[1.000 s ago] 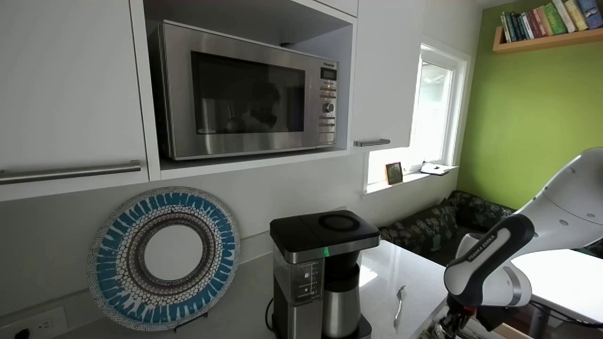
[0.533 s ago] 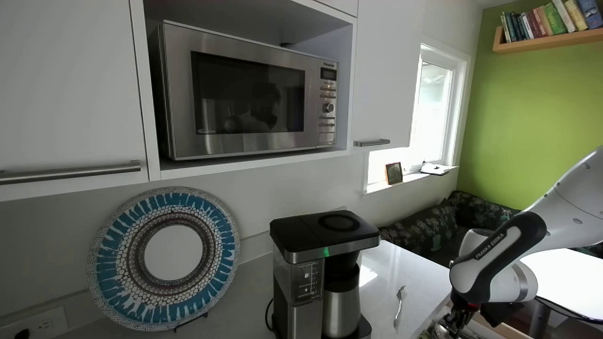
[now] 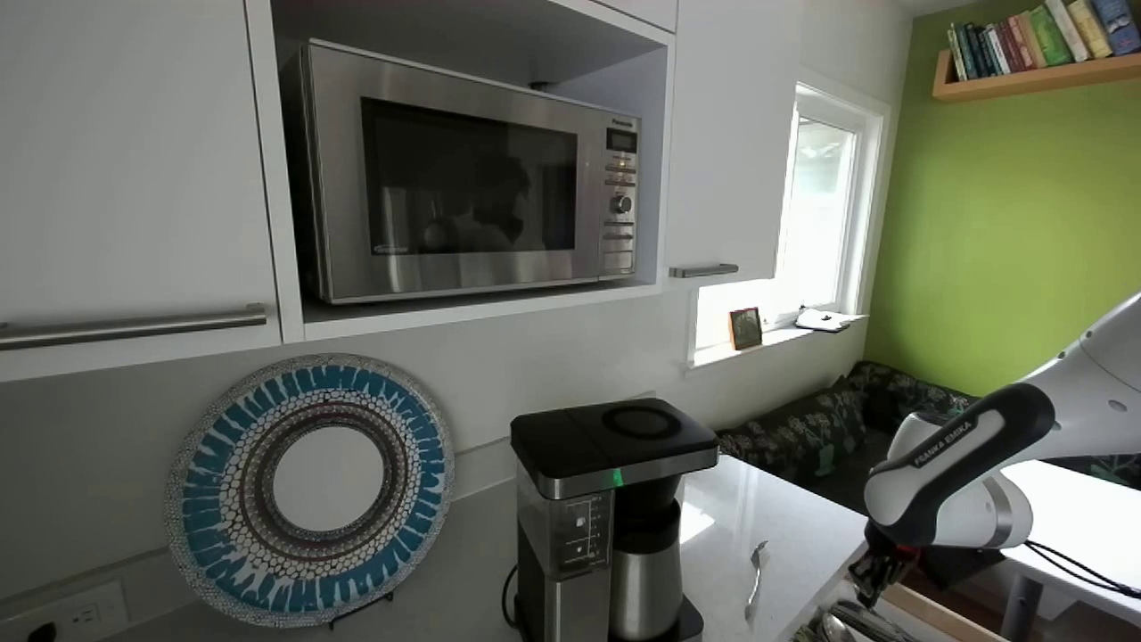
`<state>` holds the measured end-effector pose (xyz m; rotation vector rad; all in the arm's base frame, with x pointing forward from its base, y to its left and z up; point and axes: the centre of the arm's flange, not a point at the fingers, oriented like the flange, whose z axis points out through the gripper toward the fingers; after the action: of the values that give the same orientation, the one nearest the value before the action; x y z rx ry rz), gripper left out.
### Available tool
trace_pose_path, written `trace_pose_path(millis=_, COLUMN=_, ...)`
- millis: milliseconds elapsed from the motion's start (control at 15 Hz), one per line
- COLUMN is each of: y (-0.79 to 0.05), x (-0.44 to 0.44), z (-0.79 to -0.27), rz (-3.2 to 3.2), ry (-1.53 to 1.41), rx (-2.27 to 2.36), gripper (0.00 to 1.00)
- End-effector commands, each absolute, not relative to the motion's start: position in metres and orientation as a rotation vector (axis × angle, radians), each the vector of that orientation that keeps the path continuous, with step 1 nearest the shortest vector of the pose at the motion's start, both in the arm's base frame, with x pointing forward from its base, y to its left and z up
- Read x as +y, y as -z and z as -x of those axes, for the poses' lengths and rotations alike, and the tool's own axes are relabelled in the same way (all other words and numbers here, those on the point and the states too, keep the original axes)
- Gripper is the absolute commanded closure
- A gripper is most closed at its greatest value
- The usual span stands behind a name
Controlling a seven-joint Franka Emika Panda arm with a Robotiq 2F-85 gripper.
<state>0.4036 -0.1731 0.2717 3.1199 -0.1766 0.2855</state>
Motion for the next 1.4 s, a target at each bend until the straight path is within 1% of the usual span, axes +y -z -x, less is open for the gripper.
trace_pose_path(millis=0, y=-0.302, x=-0.2, z=-0.404, rz=-3.117, ry=-0.391, rx=-0.276, gripper=0.99)
trace_pose_path(millis=467, y=-0.338, x=-0.222, z=-0.437, rz=-3.153, ry=-0.662, rx=-0.57, gripper=0.99)
trace_pose_path(millis=533, y=-0.337, x=-0.216, z=-0.427, rz=-3.12, ry=-0.624, rx=-0.528, gripper=0.99)
trace_pose_path(millis=600, y=-0.341, x=-0.216, z=-0.43, rz=-3.119, ry=-0.642, rx=-0.528, gripper=0.97)
trace_pose_path(millis=867, y=-0.339, x=-0.216, z=-0.43, rz=-3.12, ry=-0.634, rx=-0.528, gripper=0.97)
trace_pose_path(millis=933, y=-0.339, x=-0.217, z=-0.43, rz=-3.139, ry=-0.641, rx=-0.557, gripper=0.99)
trace_pose_path(millis=1333, y=-0.344, x=-0.247, z=-0.465, rz=-3.213, ry=-0.773, rx=-0.987, gripper=0.99)
